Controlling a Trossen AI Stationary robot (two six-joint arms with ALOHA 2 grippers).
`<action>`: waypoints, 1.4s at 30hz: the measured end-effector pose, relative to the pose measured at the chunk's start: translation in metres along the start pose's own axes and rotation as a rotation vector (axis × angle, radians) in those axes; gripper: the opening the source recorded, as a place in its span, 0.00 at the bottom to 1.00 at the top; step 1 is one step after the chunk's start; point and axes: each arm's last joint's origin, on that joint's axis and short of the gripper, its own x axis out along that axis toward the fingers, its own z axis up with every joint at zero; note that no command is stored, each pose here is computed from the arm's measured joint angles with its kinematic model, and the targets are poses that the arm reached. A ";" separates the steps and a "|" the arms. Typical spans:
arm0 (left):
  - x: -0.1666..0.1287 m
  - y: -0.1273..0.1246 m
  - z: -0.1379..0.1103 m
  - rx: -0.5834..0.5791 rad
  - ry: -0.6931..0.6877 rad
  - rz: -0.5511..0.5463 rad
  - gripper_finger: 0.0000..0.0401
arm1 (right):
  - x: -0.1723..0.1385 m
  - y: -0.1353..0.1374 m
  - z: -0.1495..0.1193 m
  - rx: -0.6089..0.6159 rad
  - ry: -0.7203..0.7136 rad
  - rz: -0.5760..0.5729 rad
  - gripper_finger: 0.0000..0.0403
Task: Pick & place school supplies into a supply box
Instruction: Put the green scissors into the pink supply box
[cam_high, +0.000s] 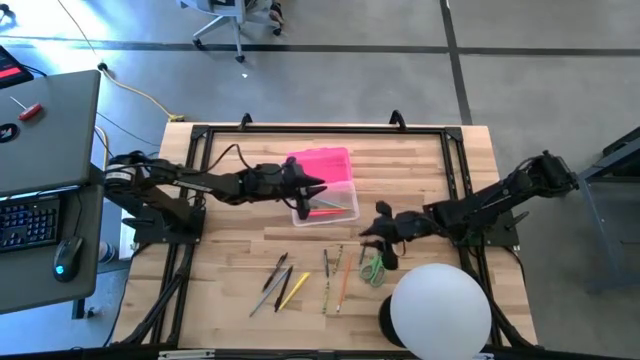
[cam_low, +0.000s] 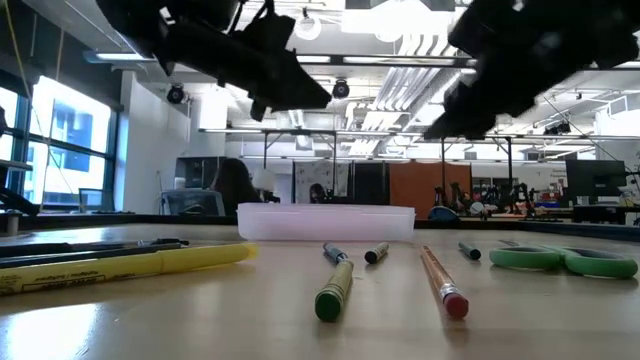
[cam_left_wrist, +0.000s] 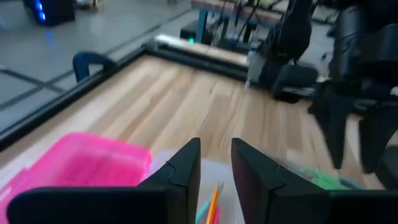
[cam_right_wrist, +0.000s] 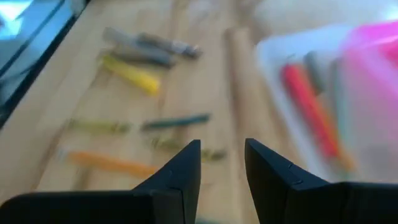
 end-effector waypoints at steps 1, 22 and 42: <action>0.000 0.000 -0.001 0.001 0.014 0.003 0.29 | 0.000 0.004 -0.002 0.003 0.019 0.037 0.26; 0.000 0.001 -0.006 -0.048 0.060 0.007 0.28 | 0.012 0.073 -0.020 -0.581 0.315 0.334 0.26; -0.001 0.001 -0.006 -0.044 0.071 0.002 0.28 | 0.061 0.044 -0.039 -0.865 0.527 0.269 0.26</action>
